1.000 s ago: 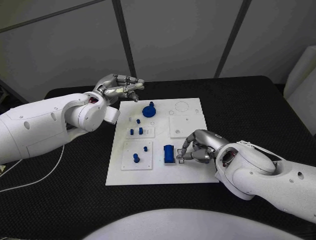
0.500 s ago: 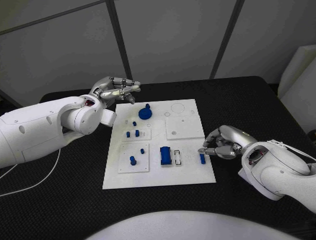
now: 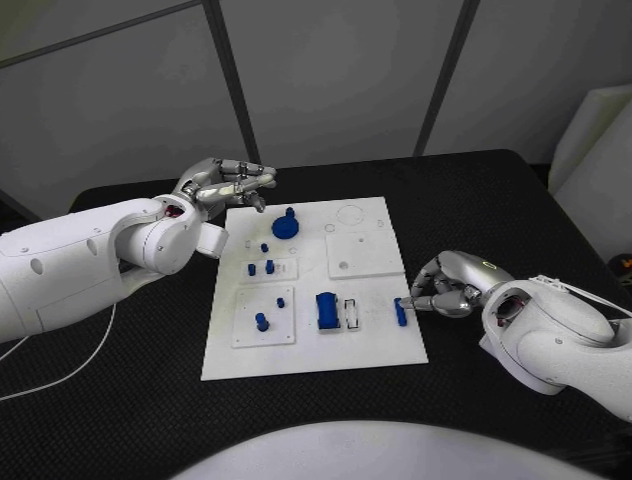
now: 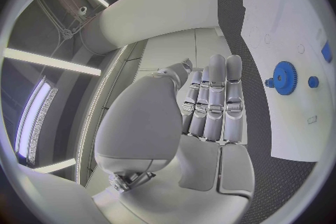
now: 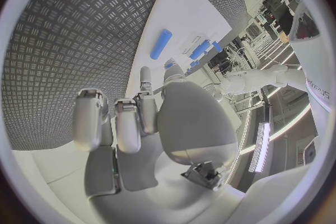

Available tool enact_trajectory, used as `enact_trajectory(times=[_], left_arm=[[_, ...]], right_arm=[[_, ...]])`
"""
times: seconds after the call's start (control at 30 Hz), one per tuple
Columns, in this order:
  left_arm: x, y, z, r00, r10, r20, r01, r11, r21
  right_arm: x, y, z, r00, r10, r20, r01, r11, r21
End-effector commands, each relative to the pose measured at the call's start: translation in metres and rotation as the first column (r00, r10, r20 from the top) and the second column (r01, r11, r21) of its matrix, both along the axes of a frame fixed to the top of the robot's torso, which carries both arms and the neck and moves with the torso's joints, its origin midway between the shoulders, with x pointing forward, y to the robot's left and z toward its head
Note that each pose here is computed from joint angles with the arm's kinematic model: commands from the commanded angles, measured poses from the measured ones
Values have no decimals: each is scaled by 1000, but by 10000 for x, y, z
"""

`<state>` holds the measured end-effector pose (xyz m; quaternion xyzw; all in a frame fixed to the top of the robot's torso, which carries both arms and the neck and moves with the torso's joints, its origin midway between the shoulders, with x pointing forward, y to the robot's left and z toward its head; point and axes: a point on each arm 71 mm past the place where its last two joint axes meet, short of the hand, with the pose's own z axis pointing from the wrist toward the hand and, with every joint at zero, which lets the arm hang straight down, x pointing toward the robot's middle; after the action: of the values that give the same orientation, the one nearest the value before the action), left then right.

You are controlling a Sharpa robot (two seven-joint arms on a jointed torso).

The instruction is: Assemble the parts on the task board

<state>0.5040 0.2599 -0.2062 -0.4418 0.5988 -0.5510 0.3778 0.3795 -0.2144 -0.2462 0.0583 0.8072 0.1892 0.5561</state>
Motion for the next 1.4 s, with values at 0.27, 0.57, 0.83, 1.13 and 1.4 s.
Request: enact_trajectory(times=[0.27, 0.57, 0.83, 1.13, 1.4], left_arm=[[-6, -6, 4, 1000, -10, 1, 10, 1000, -8], [-7, 3, 1, 1000, -8, 0, 8, 1000, -8], [-9, 9, 1, 1000, -8, -1, 8, 1000, -7], [-12, 15, -1, 1000, -9, -4, 9, 1000, -6], [-15, 21, 0, 1000, -9, -5, 9, 1000, -6]], right_arm=[[24, 113, -83, 999, 35, -35, -37, 998, -55], [31, 144, -166, 995, 36, -89, -46, 993, -105], [18, 167, -208, 992, 50, -114, -69, 983, -170], [-4, 220, -254, 993, 71, -98, -94, 963, -253], [-24, 265, -260, 992, 90, -90, -113, 948, -297]])
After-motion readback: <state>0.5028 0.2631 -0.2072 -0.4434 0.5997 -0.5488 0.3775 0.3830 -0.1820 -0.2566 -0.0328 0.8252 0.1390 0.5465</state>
